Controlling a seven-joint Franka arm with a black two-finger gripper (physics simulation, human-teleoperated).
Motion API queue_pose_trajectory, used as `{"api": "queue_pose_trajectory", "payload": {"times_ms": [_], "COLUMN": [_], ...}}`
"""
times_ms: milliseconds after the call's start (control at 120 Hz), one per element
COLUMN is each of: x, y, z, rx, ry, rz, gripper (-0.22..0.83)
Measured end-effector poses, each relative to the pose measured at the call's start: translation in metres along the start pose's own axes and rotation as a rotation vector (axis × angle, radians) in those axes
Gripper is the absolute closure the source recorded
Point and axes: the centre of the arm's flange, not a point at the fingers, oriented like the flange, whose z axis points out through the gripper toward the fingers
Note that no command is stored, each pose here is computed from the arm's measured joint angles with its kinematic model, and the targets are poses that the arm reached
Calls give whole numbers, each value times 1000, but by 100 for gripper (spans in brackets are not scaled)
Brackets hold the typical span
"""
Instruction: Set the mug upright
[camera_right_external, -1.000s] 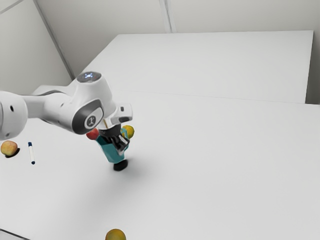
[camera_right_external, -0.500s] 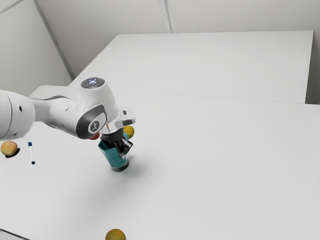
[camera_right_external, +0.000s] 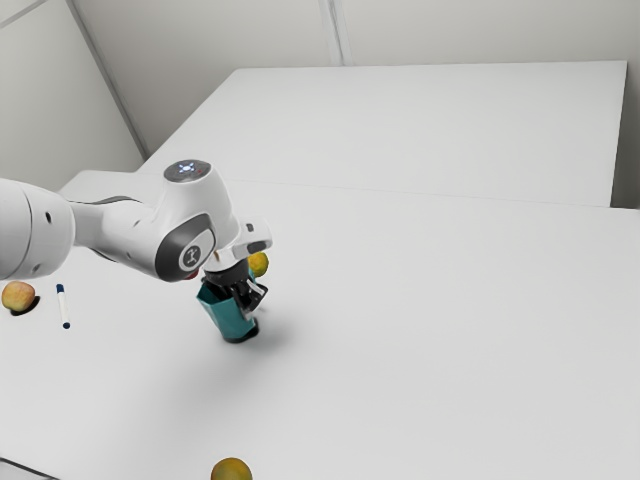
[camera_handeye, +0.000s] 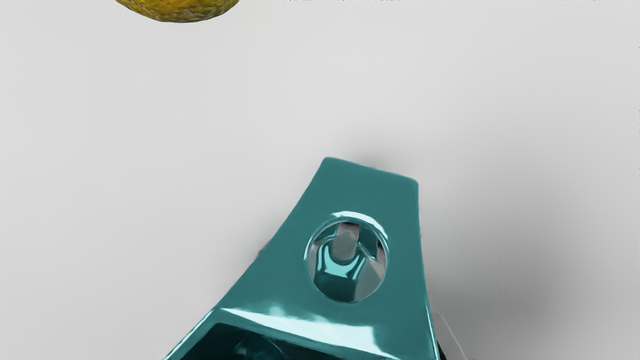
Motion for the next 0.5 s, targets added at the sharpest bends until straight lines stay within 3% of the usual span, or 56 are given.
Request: {"api": "queue_pose_trajectory", "payload": {"times_ms": [233, 500], "x": [0, 1], "y": [-2, 2], "z": [-8, -27], "rx": [-5, -6], "ry": [17, 53], "rz": [-14, -13], "gripper": [47, 32]}}
